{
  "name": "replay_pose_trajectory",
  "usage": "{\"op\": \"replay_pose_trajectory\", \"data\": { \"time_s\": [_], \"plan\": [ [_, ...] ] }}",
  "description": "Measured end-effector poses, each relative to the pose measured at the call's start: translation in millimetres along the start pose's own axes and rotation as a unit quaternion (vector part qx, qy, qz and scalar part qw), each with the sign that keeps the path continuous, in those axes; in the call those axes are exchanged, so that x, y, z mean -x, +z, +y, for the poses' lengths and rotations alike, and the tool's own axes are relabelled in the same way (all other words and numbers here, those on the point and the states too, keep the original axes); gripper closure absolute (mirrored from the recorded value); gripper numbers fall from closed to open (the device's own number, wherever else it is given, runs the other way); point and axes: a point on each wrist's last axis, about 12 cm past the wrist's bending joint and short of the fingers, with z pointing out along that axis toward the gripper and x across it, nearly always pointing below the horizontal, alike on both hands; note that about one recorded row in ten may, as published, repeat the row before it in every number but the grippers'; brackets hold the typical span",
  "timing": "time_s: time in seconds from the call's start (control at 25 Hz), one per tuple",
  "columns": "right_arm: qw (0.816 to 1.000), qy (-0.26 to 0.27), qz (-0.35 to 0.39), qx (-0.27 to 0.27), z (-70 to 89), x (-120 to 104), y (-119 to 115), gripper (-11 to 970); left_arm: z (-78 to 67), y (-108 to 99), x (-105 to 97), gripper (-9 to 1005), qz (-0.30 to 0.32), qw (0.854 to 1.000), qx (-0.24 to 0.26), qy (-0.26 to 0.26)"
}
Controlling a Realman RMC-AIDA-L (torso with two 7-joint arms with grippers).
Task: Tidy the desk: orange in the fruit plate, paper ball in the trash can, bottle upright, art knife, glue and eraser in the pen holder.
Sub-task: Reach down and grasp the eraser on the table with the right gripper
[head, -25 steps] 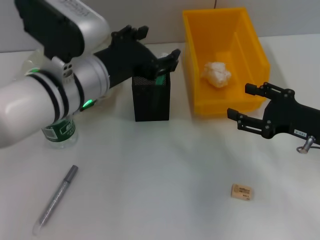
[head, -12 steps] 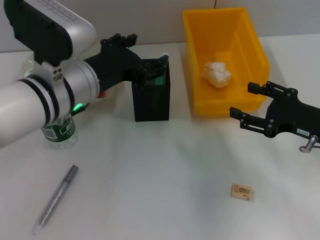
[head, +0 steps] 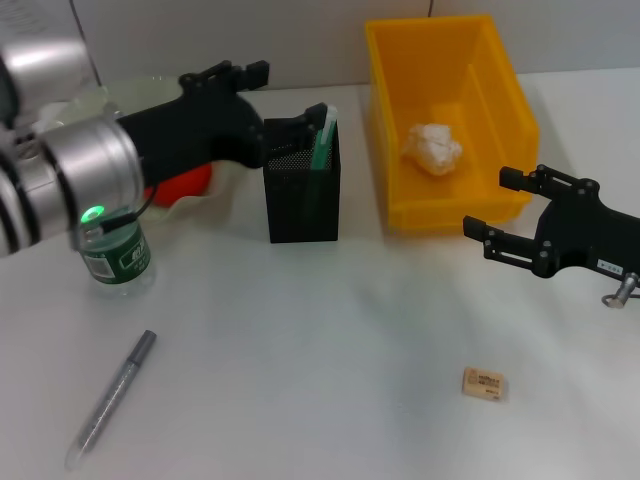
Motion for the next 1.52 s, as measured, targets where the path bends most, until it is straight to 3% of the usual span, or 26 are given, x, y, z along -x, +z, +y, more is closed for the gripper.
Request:
{"op": "replay_pose_trajectory", "data": {
  "time_s": [0.4,0.56,0.8,1.04,1.52],
  "plan": [
    [1.0,-0.002,0.008,0.006,-4.0,9.6,-1.1,192,-13.1,-24.5,-29.2,150,-0.003,0.995,-0.095,0.023],
    [0.998,0.005,0.052,0.031,-6.1,18.6,2.8,192,-24.9,-30.4,-39.1,150,-0.014,0.987,-0.149,0.049],
    [0.995,0.017,0.076,0.055,-5.6,36.4,2.8,193,-28.3,-32.2,-46.7,150,-0.011,0.984,-0.169,0.047],
    [0.989,0.028,0.125,0.07,-7.5,71.2,-10.3,194,-31.6,-32.6,-56.8,150,-0.003,0.983,-0.178,0.049],
    [0.963,0.069,0.256,0.057,-14.0,89.7,-2.4,195,-37.0,-29.3,-62.6,151,-0.001,0.98,-0.192,0.052]
  ]
}}
